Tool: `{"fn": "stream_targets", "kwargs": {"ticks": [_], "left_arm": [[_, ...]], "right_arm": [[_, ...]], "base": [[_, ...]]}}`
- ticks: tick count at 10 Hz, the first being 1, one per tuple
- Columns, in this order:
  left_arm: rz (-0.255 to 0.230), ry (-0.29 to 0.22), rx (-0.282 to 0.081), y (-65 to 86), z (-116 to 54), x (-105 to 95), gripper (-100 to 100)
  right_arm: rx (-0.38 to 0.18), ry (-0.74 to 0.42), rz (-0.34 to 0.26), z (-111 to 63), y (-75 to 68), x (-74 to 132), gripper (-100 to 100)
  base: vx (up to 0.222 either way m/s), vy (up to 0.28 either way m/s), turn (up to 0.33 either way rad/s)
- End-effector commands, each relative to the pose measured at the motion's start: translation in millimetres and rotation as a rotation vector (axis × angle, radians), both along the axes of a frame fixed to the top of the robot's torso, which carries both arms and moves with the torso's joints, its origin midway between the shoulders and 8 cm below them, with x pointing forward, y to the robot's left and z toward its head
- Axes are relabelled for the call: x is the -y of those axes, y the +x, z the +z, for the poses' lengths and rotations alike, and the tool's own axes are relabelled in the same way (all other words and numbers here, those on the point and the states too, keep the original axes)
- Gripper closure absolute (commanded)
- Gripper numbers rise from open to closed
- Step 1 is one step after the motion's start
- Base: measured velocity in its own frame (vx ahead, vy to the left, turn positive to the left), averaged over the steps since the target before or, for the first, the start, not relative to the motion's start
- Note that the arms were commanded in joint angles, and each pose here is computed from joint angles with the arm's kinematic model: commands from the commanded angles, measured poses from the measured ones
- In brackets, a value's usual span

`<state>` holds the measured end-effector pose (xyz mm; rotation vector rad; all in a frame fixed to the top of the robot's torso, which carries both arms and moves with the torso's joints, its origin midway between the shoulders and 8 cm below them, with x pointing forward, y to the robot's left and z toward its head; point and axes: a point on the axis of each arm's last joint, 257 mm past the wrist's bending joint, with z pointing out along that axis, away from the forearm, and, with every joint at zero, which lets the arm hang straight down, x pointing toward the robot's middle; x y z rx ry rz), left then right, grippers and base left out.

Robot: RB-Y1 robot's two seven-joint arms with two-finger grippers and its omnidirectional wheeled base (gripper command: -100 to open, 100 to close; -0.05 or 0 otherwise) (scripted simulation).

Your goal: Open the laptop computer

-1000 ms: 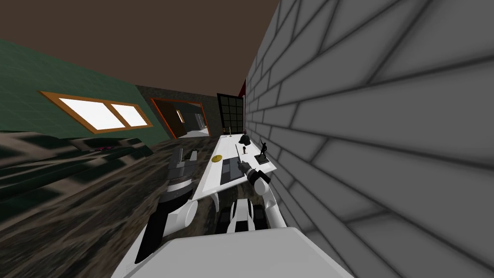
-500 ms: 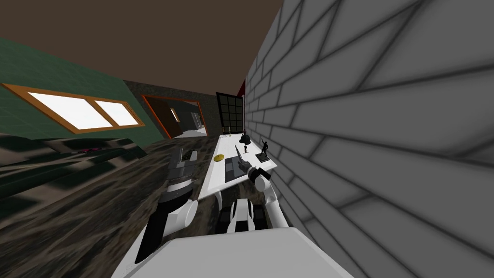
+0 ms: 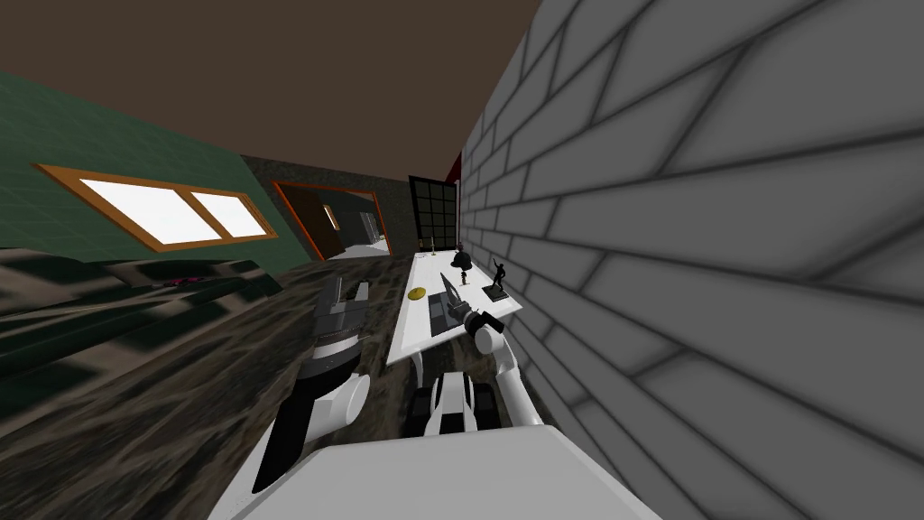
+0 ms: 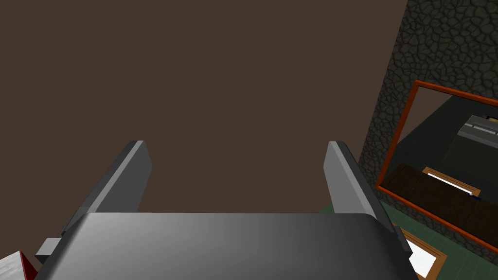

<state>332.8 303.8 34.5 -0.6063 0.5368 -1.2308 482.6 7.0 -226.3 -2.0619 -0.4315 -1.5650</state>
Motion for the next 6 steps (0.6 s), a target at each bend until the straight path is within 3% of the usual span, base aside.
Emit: {"fn": "stream_targets", "kwargs": {"ticks": [1,3,4,6], "left_arm": [[0.000,0.000,0.000,0.0,0.0,0.0,0],[0.000,0.000,0.000,0.0,0.0,0.0,0],[0.000,0.000,0.000,0.0,0.0,0.0,0],[0.000,0.000,0.000,0.0,0.0,0.0,0]], "right_arm": [[0.018,-0.106,0.004,-19.6,5.6,7.8,100],[0.040,-0.182,0.007,-29.0,11.2,13.7,100],[0.041,-0.154,0.007,-22.8,9.9,9.2,100],[0.072,-0.277,-0.010,-49.4,18.7,21.9,100]], "base": [[-0.057,0.084,0.014],[-0.054,0.092,0.005],[-0.029,0.045,-0.002],[-0.038,0.091,0.039]]}}
